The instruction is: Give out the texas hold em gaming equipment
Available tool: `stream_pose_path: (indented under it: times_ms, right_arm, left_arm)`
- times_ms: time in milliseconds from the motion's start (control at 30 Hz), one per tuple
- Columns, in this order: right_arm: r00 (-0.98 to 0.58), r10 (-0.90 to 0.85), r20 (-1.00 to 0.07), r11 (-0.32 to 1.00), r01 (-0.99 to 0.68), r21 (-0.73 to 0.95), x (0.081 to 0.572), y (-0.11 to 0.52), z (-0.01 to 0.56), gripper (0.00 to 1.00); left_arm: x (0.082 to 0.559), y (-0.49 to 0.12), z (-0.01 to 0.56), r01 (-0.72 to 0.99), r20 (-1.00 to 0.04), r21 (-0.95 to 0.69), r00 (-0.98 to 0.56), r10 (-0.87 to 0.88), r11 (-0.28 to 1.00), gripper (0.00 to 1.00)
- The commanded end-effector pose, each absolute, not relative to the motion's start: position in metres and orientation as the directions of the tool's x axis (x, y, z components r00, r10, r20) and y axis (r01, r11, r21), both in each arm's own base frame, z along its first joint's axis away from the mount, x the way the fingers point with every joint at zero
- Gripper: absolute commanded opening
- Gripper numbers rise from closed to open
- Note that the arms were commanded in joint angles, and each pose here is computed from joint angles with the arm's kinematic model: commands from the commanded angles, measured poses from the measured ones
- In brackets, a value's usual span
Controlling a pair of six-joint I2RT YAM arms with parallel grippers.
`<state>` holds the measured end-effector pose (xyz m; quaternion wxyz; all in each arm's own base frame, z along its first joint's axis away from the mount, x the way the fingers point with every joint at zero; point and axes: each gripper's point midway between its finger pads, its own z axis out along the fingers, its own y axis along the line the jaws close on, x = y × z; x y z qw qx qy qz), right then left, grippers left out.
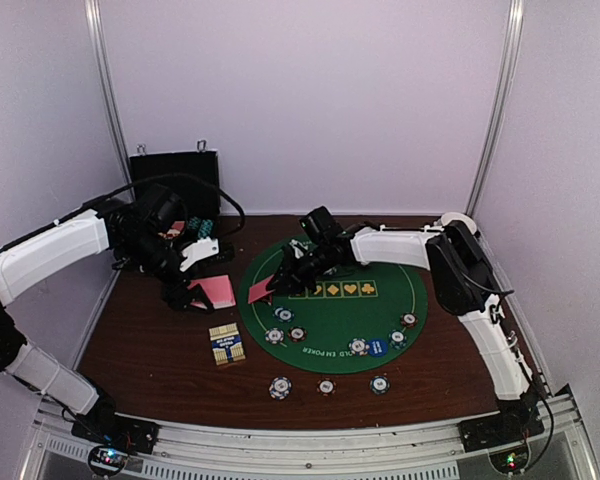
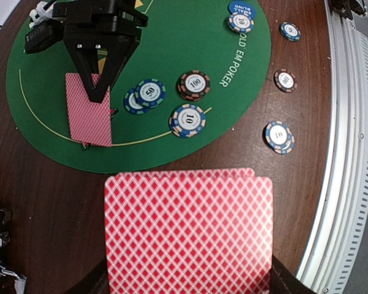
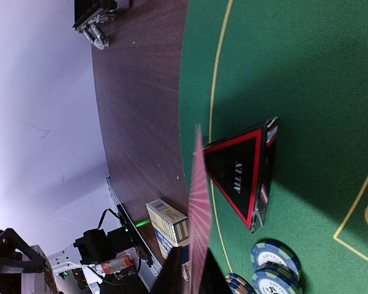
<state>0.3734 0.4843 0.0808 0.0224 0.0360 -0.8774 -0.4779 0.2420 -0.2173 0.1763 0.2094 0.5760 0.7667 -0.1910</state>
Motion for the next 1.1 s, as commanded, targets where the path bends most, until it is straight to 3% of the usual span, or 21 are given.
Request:
stream_pose_path:
  times_ms: [0, 133, 500, 733, 1067]
  right_arm:
    - [-0.995, -0.096, -0.037, 0.569, -0.085, 0.818, 0.375, 0.486, 0.081, 0.22]
    - [-0.994, -0.096, -0.046, 0.629, -0.096, 0.771, 0.373, 0.472, 0.076, 0.38]
    - [-0.987, -0.081, -0.139, 0.724, -0.154, 0.673, 0.374, 0.432, 0.102, 0.58]
    - [-0.973, -0.079, -0.219, 0.586, -0.223, 0.779, 0.351, 0.451, 0.169, 0.82]
    - [-0.959, -0.095, -0.268, 0.364, -0.284, 0.887, 0.294, 0.489, 0.229, 0.92]
  left_arm:
    - [0.242, -0.221, 0.185, 0.968, -0.580, -0.041, -0.224, 0.783, 0.246, 0.00]
    - [0.242, -0.222, 0.185, 0.969, -0.582, -0.045, -0.224, 0.782, 0.244, 0.00]
    - [0.244, -0.223, 0.186, 0.967, -0.585, -0.046, -0.228, 0.778, 0.249, 0.00]
    - [0.246, -0.226, 0.187, 0.966, -0.592, -0.055, -0.235, 0.771, 0.252, 0.00]
    - [0.249, -0.228, 0.189, 0.964, -0.596, -0.058, -0.241, 0.766, 0.259, 0.00]
